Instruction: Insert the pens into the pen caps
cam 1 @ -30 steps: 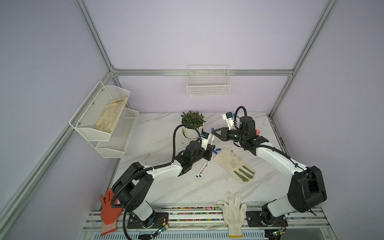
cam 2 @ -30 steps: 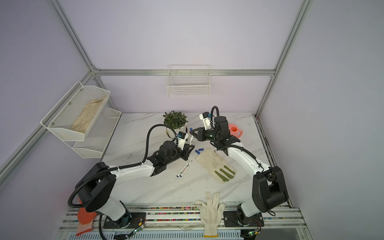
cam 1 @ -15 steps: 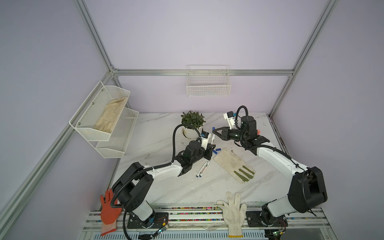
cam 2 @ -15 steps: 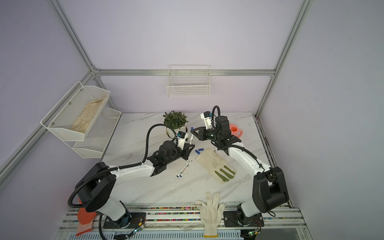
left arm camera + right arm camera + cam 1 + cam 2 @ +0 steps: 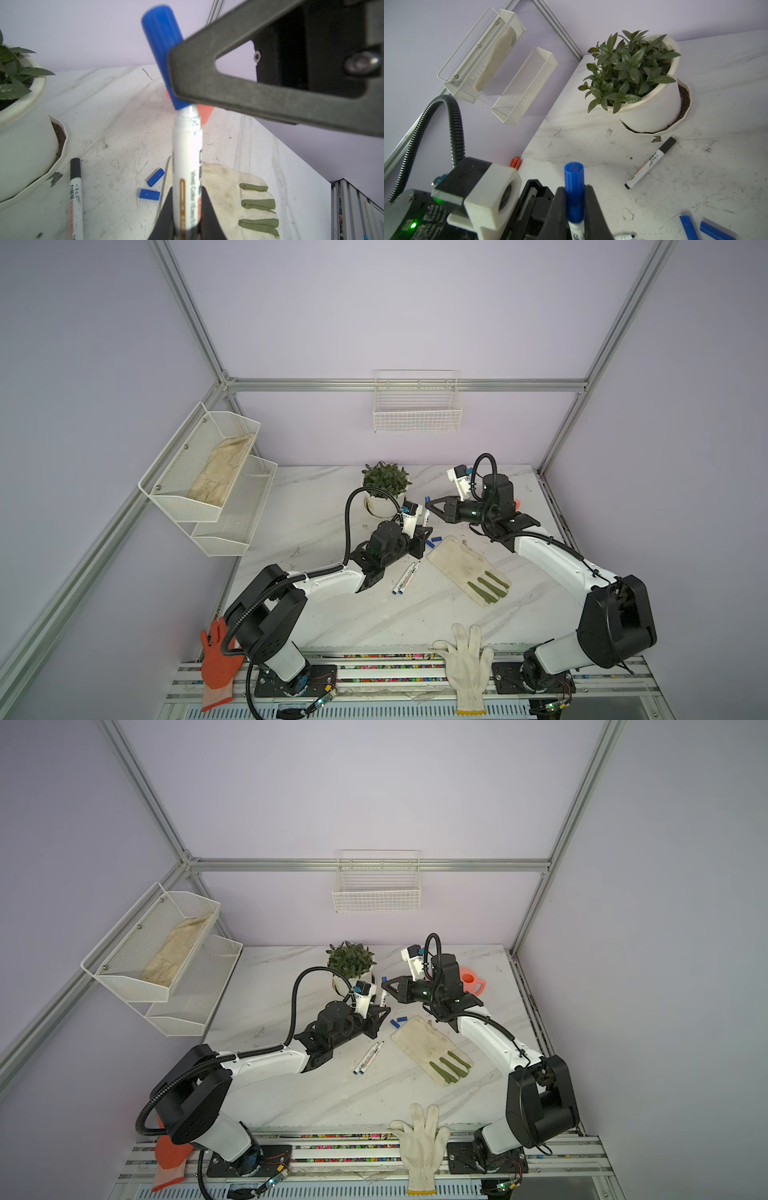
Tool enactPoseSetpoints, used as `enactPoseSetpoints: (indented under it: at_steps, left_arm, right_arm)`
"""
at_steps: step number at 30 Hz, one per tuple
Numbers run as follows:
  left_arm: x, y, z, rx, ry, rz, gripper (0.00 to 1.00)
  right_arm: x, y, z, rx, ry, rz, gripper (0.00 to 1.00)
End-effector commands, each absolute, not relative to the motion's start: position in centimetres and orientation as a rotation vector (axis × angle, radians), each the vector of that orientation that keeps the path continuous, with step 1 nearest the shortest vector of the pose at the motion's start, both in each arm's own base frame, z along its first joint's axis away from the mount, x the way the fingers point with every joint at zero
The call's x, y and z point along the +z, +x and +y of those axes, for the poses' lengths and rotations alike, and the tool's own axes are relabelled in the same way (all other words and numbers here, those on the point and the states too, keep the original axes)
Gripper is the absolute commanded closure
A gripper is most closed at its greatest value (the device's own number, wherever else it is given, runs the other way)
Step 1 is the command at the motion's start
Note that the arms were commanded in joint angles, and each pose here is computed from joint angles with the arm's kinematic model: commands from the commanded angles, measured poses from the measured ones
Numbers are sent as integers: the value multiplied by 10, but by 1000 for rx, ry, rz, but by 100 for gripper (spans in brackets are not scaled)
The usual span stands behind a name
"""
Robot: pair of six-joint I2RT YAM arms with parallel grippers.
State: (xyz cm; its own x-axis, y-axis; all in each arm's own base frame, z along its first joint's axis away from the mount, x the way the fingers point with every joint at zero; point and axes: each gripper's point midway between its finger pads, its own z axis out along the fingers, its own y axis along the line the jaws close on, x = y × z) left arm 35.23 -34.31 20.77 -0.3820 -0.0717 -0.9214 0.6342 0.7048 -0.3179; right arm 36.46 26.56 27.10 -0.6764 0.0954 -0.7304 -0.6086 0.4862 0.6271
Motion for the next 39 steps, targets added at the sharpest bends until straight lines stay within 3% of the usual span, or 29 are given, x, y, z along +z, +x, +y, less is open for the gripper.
enactPoseSetpoints:
  at_steps: [1, 9, 17, 33, 39]
  left_arm:
    - [262, 375, -340, -889, 323, 1657, 100]
    - [319, 404, -328, -969, 239, 1482, 100]
    - [370, 413, -332, -885, 319, 1341, 100]
    - [414, 402, -340, -858, 377, 1128, 100]
    - [404, 387, -347, -819, 442, 1073, 100]
  right_arm:
    - [281, 351, 266, 1272, -477, 1966, 100]
    - [286, 342, 266, 1283, -525, 1948, 100]
    - [274, 339, 262, 1210, -560, 1991, 99]
    - [279, 333, 267, 1166, -602, 1968, 98]
    - [295, 339, 264, 1123, -598, 1927, 96]
